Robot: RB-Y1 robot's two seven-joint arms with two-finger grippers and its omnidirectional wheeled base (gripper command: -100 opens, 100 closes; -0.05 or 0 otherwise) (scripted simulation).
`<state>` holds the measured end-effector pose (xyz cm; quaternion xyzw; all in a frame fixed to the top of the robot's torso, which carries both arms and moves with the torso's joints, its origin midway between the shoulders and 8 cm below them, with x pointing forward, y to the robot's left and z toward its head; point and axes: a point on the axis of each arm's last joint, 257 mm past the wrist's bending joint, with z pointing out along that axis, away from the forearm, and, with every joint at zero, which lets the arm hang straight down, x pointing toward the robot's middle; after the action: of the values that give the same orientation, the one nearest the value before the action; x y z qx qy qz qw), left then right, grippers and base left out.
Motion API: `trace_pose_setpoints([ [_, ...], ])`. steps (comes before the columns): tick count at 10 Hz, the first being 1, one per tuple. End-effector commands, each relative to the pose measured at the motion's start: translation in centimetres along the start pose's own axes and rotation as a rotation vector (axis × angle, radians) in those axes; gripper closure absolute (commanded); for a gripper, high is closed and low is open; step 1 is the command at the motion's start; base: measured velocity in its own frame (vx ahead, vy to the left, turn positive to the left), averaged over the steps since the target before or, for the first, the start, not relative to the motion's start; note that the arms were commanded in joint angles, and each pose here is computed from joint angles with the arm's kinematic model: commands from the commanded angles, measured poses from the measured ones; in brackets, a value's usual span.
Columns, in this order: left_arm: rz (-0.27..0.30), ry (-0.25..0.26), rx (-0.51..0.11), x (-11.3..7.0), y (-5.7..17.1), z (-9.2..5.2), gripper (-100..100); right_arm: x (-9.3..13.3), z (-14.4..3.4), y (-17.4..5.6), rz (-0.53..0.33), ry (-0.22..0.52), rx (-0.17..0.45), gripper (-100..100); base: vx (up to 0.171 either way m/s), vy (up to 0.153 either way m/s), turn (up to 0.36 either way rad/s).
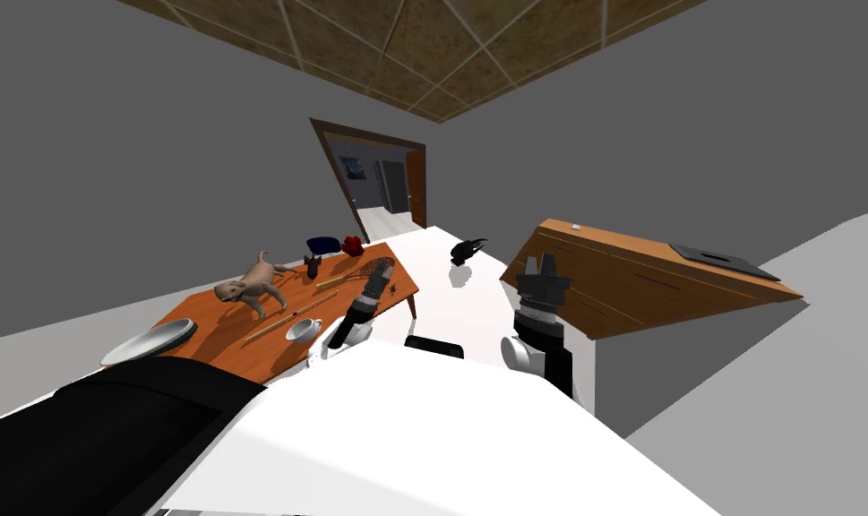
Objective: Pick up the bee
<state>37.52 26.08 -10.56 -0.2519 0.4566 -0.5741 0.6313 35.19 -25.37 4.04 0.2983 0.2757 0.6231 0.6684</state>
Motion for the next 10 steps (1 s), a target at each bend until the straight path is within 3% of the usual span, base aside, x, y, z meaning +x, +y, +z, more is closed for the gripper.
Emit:
trace_pose_setpoints([
  [1,-0.009,0.017,-0.046,-0.2,1.6,-0.9,-100,0.0,0.0,0.0,0.000,0.000,0.000,0,-0.030,-0.023,-0.012],
  [3,-0.043,0.059,-0.143,-0.3,5.3,-2.7,-100,0.0,0.0,0.0,0.000,0.000,0.000,0,-0.023,-0.023,-0.055],
  [6,-0.050,0.084,-0.220,-0.6,8.1,-4.4,-100,0.0,0.0,0.0,0.000,0.000,0.000,0,-0.016,-0.016,-0.041],
  [7,-0.061,0.105,-0.276,-0.9,10.0,-5.7,-100,0.0,0.0,0.0,0.000,0.000,0.000,0,-0.009,-0.015,-0.092],
  [8,-0.060,0.104,-0.284,-1.0,10.3,-5.9,-100,0.0,0.0,0.0,0.000,0.000,0.000,0,-0.007,-0.012,-0.043],
  [9,-0.069,0.125,-0.343,-1.3,12.1,-7.3,-100,0.0,0.0,0.0,0.000,0.000,0.000,0,-0.007,-0.015,-0.094],
  [10,-0.068,0.123,-0.351,-1.4,12.4,-7.5,-100,0.0,0.0,0.0,0.000,0.000,0.000,0,-0.006,-0.011,-0.049],
])
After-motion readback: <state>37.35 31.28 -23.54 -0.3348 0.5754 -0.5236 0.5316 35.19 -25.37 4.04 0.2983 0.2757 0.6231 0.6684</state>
